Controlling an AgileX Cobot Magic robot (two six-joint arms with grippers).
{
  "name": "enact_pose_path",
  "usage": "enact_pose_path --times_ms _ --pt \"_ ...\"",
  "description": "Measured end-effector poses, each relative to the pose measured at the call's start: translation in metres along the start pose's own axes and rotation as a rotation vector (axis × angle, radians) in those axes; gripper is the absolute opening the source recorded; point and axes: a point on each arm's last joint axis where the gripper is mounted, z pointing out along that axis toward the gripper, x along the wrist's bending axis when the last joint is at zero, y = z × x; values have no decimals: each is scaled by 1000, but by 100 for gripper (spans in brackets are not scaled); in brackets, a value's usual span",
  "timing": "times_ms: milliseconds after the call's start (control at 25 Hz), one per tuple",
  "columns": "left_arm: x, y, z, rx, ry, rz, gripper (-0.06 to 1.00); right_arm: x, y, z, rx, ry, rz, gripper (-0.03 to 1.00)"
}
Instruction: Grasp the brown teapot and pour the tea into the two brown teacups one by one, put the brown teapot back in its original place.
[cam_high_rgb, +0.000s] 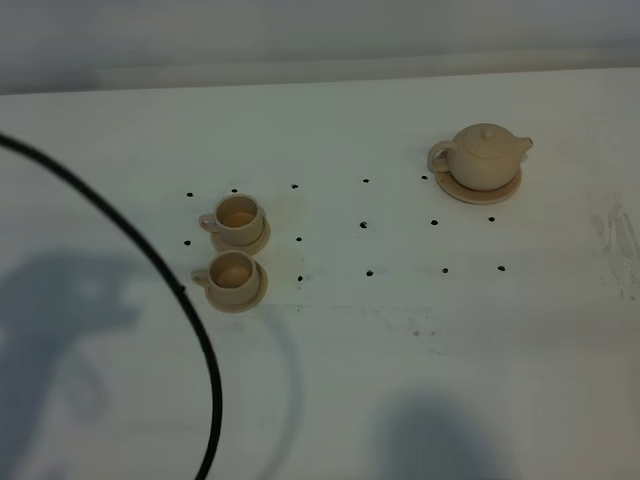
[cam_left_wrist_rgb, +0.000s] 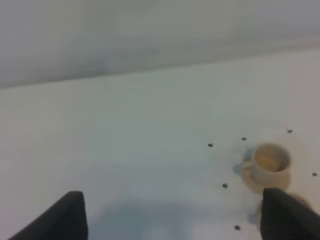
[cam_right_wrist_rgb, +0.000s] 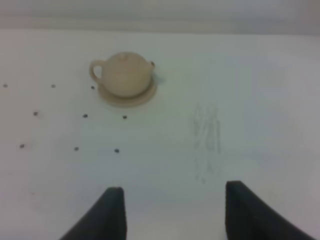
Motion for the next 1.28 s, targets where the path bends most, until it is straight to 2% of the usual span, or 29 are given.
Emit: enact_pose_path --times_ms 200,400,680,960,1280 --pt "-2 -34 -31 3 17 -34 67 3 11 21 41 5 -17 44" --pt "-2 -70 -50 73 57 -84 65 6 34 36 59 18 -26 44" --pt "-4 -98 -76 138 66 -102 62 9 63 56 81 22 -54 44" --pt "-5 -119 -85 117 68 -128 62 11 73 77 129 26 -96 44" --pt "-6 -134 -93 71 71 -113 59 14 76 100 153 32 -121 44"
